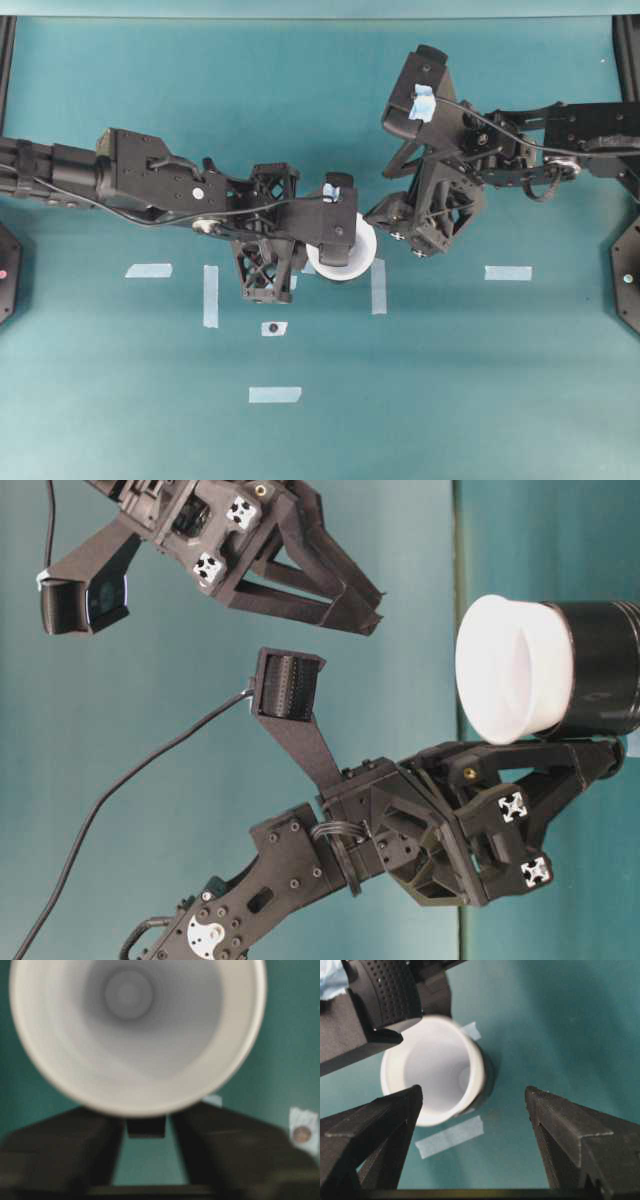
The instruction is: Holding the cup holder with the left arm, the right arm places the cup into the cup holder.
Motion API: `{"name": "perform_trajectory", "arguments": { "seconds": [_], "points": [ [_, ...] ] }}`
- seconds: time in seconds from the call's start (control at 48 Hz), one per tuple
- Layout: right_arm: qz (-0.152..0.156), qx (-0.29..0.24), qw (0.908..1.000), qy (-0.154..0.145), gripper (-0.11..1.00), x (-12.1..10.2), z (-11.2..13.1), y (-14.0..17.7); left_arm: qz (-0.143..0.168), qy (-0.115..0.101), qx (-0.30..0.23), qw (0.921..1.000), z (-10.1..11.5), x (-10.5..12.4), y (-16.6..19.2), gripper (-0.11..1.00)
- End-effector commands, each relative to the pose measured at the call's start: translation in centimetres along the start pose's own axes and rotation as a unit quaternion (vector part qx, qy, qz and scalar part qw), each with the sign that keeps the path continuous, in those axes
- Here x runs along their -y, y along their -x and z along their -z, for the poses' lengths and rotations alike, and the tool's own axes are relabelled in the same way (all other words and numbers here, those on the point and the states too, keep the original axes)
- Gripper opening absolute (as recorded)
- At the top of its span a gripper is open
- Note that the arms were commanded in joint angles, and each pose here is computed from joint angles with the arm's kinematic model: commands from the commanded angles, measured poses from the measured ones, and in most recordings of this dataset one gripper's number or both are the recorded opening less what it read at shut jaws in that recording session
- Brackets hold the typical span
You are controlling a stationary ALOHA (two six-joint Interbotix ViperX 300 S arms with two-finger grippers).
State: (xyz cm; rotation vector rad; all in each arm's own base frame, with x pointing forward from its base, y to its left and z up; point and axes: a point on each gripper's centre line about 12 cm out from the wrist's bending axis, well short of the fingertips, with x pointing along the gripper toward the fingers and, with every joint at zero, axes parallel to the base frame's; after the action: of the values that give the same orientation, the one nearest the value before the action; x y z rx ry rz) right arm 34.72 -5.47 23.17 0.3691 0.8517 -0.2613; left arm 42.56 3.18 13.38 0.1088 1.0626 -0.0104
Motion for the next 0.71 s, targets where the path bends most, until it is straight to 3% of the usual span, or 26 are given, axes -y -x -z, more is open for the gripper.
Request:
{"name": "perform_trajectory", "arguments": {
  "seconds": [0.0, 0.083, 0.146, 0.687],
  "points": [
    [-0.012, 0.033, 0.9994, -0.007, 0.90, -0.5, -1.0, 2.0, -0.003, -0.001, 0.021, 0.9998, -1.0, 0.0, 1.2, 0.59],
    [-0.012, 0.033, 0.9993, -0.008, 0.90, -0.5, -1.0, 2.0, -0.004, -0.001, 0.023, 0.9997, -1.2, -0.1, 1.3, 0.81],
    [-0.012, 0.032, 0.9994, -0.008, 0.90, -0.5, -0.9, 2.0, -0.004, -0.002, 0.023, 0.9997, -1.2, -0.1, 1.3, 0.89],
    [-0.012, 0.028, 0.9995, -0.004, 0.90, -0.6, -0.6, 1.9, -0.005, -0.003, 0.034, 0.9994, -1.3, -0.2, 2.5, 0.86]
  ]
}}
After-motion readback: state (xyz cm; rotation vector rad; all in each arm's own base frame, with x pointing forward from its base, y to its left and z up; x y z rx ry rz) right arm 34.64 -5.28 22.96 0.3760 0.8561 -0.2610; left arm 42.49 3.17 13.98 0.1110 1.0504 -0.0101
